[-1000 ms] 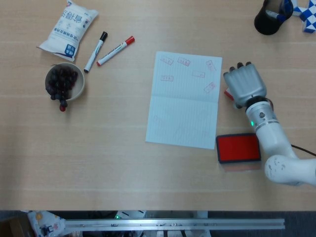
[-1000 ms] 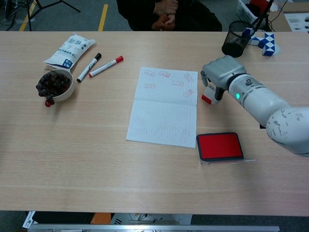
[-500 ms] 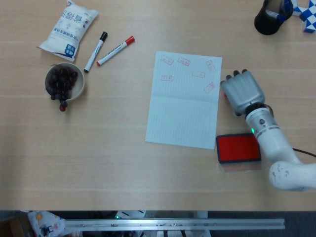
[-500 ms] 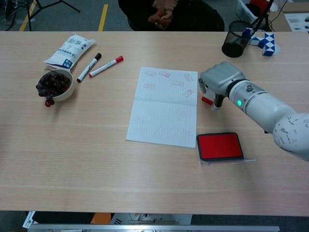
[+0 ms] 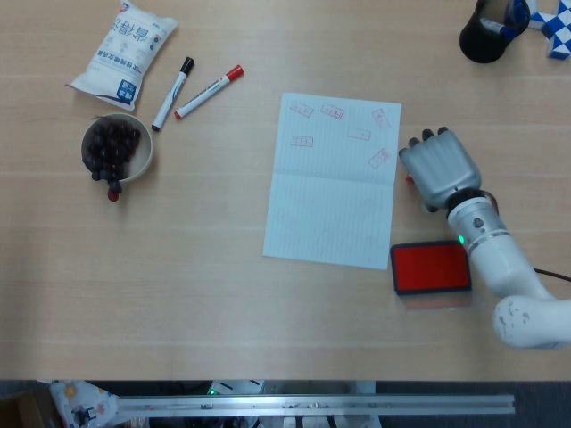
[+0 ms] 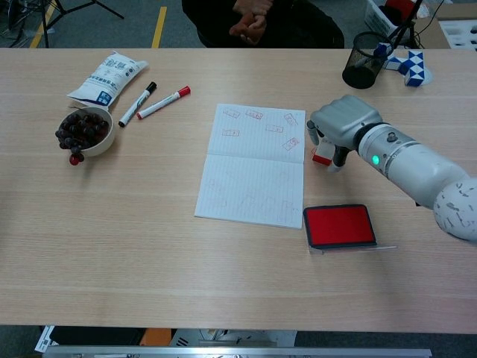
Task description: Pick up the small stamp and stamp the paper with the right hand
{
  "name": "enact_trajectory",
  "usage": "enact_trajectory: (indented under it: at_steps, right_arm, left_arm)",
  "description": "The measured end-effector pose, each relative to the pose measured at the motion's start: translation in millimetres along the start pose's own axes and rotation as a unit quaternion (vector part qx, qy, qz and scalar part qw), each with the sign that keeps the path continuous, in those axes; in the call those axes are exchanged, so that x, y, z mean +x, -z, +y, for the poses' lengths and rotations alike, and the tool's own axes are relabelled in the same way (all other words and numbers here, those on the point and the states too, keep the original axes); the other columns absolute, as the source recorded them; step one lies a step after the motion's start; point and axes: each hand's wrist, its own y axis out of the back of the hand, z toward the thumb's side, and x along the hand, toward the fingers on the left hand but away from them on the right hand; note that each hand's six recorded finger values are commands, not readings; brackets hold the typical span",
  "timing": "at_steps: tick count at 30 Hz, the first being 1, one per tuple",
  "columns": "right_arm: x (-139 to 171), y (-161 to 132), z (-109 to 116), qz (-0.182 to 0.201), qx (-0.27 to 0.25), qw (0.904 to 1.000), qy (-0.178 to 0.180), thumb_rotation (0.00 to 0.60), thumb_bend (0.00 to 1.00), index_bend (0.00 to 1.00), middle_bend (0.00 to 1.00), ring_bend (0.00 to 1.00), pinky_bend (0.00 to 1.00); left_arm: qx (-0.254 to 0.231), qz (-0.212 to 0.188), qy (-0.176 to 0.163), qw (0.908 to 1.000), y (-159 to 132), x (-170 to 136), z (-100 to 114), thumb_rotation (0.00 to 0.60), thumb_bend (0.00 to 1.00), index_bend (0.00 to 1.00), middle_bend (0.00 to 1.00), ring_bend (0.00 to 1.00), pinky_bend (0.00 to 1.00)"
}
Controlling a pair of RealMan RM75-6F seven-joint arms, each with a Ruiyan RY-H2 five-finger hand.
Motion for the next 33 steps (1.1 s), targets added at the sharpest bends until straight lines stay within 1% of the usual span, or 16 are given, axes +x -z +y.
enact_trajectory:
  at_steps: [9, 19, 26, 33]
  right_arm:
    - [6.5, -10.2, -7.1, 0.019, 0.002, 0.9998, -0.009, 0.600, 0.09, 0.43, 0.38, 0.26, 0.34]
    - [21.5, -12.0, -12.2, 0.038, 0.010, 0.9991, -0.017, 0.600, 0.09, 0.43, 0.38, 0.26, 0.34]
    - [14.1, -3.4, -3.0, 0.023, -0.006, 0.9997, 0.003, 0.600, 0.10, 0.43, 0.38, 0.26, 0.34]
    - [5.6, 11.2, 3.1, -0.003, -0.002, 0.9998, 0.022, 0.600, 0.11, 0.43, 0.38, 0.26, 0.34]
  left_arm:
    - [0.001, 0.003, 0.002, 1.0000, 1.5, -1.8, -0.6, 0.600, 0.17, 0.10, 0.11, 0.18, 0.10]
    - [0.002, 0.001, 0.003, 1.0000, 0.7, -1.8, -1.4, 0.600, 0.17, 0.10, 0.11, 0.18, 0.10]
    - [0.001, 0.000, 0.002, 1.0000, -0.3, -1.8, -0.7, 0.600, 0.17, 0.10, 0.11, 0.18, 0.10]
    - [0.000, 0.002, 0.003, 1.0000, 1.5, -2.7, -1.2, 0.600, 0.17, 0.10, 0.11, 0.18, 0.10]
